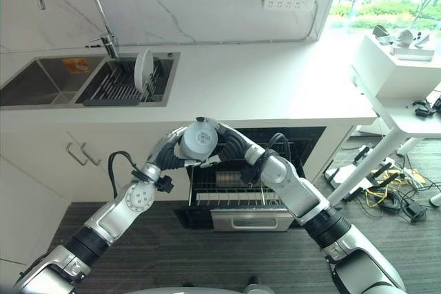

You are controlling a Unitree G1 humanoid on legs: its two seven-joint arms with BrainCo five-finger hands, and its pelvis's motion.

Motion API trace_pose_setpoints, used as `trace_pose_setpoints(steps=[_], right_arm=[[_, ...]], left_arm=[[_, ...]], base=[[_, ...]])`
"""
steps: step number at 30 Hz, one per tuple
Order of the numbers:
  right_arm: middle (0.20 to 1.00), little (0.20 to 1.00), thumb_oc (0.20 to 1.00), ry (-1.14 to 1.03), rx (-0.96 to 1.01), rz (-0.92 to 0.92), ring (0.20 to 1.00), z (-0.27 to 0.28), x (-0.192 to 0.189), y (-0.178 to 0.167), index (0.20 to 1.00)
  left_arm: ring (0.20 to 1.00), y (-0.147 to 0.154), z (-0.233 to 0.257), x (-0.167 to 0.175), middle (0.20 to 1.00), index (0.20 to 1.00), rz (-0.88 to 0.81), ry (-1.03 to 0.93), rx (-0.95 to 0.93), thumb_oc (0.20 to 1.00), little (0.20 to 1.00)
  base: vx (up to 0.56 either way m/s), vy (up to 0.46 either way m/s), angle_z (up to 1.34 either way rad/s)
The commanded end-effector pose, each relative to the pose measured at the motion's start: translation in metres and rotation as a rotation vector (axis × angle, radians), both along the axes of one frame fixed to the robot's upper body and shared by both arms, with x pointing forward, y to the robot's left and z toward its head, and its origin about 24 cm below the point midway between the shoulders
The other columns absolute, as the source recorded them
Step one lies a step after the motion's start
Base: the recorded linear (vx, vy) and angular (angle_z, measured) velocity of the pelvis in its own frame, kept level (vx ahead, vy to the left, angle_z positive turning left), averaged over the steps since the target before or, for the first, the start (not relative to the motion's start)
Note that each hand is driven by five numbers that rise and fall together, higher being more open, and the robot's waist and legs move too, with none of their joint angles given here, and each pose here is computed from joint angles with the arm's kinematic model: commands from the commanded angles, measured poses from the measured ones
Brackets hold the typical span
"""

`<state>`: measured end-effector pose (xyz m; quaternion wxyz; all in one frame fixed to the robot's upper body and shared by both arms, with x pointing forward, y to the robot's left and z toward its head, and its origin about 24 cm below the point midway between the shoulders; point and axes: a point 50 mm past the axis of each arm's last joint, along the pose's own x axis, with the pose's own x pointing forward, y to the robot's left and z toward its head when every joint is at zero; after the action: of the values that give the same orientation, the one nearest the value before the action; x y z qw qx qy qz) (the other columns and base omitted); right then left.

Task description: Place the dishes in the dishwasher.

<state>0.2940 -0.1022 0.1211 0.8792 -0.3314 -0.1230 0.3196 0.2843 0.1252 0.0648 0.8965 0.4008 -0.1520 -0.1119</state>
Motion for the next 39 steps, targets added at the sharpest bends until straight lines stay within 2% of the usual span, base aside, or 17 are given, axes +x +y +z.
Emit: trace_pose_setpoints(steps=[1, 18, 19, 20, 21, 22, 30, 39], right_arm=[[1.0, 1.0, 1.0, -0.14, 0.031, 0.025, 1.0, 0.034, 0.01, 0.013, 1.0], [1.0, 1.0, 1.0, -0.151, 0.022, 0.033, 1.0, 0.033, 0.011, 0.023, 1.0], [0.95, 0.95, 0.95, -0.151, 0.021, 0.031, 0.95, 0.033, 0.012, 0.023, 0.95], [0.555, 0.555, 0.555, -0.158, 0.026, 0.032, 0.555, 0.033, 0.011, 0.024, 0.555], [0.266, 0.266, 0.266, -0.171, 0.032, 0.04, 0.266, 0.034, 0.011, 0.025, 0.266], [0.2, 0.2, 0.2, -0.175, 0.038, 0.041, 0.2, 0.035, 0.01, 0.025, 0.2], [0.2, 0.2, 0.2, -0.262, 0.045, 0.051, 0.2, 0.037, 0.007, 0.03, 0.2], [0.2, 0.2, 0.2, -0.267, 0.073, 0.047, 0.2, 0.036, 0.007, 0.031, 0.2]], left_arm=[[0.2, -0.017, 0.042, 0.017, 0.2, 0.2, -0.085, -0.19, 0.045, 0.2, 0.2], [0.2, -0.024, 0.041, 0.016, 0.2, 0.2, -0.122, -0.167, 0.051, 0.2, 0.2], [0.2, -0.025, 0.041, 0.016, 0.2, 0.2, -0.125, -0.166, 0.051, 0.2, 0.2], [0.2, -0.025, 0.041, 0.015, 0.2, 0.2, -0.128, -0.168, 0.053, 0.2, 0.2], [0.2, -0.025, 0.042, 0.015, 0.2, 0.2, -0.134, -0.171, 0.056, 0.2, 0.2], [0.2, -0.026, 0.042, 0.014, 0.2, 0.2, -0.143, -0.175, 0.06, 0.2, 0.2], [0.2, -0.035, 0.049, 0.01, 0.2, 0.2, -0.192, -0.19, 0.057, 0.2, 0.2], [0.2, -0.04, 0.053, 0.008, 0.2, 0.2, -0.225, -0.211, 0.069, 0.2, 0.2]], base=[[0.0, 0.0, 0.0], [0.0, 0.0, 0.0], [0.0, 0.0, 0.0], [0.0, 0.0, 0.0], [0.0, 0.0, 0.0], [0.0, 0.0, 0.0], [0.01, 0.005, 0.06], [0.0, 0.0, 0.0]])
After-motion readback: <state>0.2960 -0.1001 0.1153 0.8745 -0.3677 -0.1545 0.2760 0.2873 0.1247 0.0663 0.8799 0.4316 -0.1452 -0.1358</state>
